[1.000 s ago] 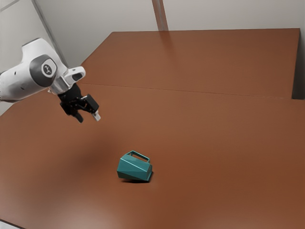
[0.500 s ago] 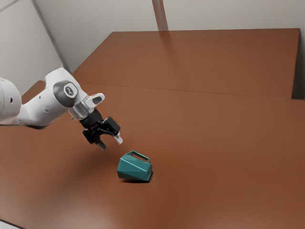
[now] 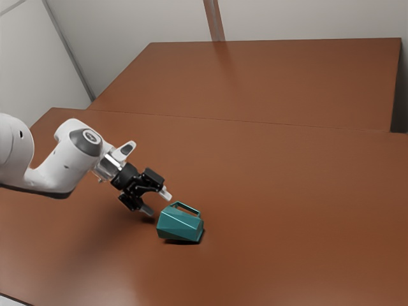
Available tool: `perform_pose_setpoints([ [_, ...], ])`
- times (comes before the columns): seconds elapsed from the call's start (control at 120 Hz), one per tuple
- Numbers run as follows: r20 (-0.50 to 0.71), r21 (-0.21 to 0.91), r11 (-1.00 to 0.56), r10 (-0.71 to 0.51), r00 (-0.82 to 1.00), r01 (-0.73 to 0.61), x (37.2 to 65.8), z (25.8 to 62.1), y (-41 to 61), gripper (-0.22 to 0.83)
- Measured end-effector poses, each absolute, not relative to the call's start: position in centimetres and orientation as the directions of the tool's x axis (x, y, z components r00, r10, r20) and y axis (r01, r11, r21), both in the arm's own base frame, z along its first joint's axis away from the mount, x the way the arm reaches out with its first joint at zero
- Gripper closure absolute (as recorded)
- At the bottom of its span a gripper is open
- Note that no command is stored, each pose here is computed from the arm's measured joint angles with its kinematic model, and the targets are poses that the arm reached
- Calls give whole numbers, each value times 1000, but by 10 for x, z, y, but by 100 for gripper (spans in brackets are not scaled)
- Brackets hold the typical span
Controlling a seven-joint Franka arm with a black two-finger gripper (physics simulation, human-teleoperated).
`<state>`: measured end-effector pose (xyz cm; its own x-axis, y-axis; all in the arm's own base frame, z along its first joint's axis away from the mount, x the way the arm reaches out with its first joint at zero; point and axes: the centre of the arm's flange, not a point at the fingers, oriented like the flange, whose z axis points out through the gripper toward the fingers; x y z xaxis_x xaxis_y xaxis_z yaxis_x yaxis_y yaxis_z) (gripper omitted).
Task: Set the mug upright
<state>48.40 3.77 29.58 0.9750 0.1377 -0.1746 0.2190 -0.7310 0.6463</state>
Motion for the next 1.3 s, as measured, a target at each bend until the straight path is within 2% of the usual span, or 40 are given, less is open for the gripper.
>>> perform_pose_setpoints([
  [0.258,-144,689,-702,108,984,178,479,289,26,0],
  [0.775,-97,732,-675,27,995,90,488,276,-21,1],
  [0.85,-86,735,-673,25,996,80,489,278,-23,10],
  [0.967,-69,739,-671,21,997,65,490,281,-23,40],
  [1.025,-61,739,-671,18,998,57,491,282,-23,50],
  [1.133,-46,739,-673,3,999,36,493,286,-28,61],
  [1.3,-13,739,-674,-28,1000,-10,494,298,-44,71],
])
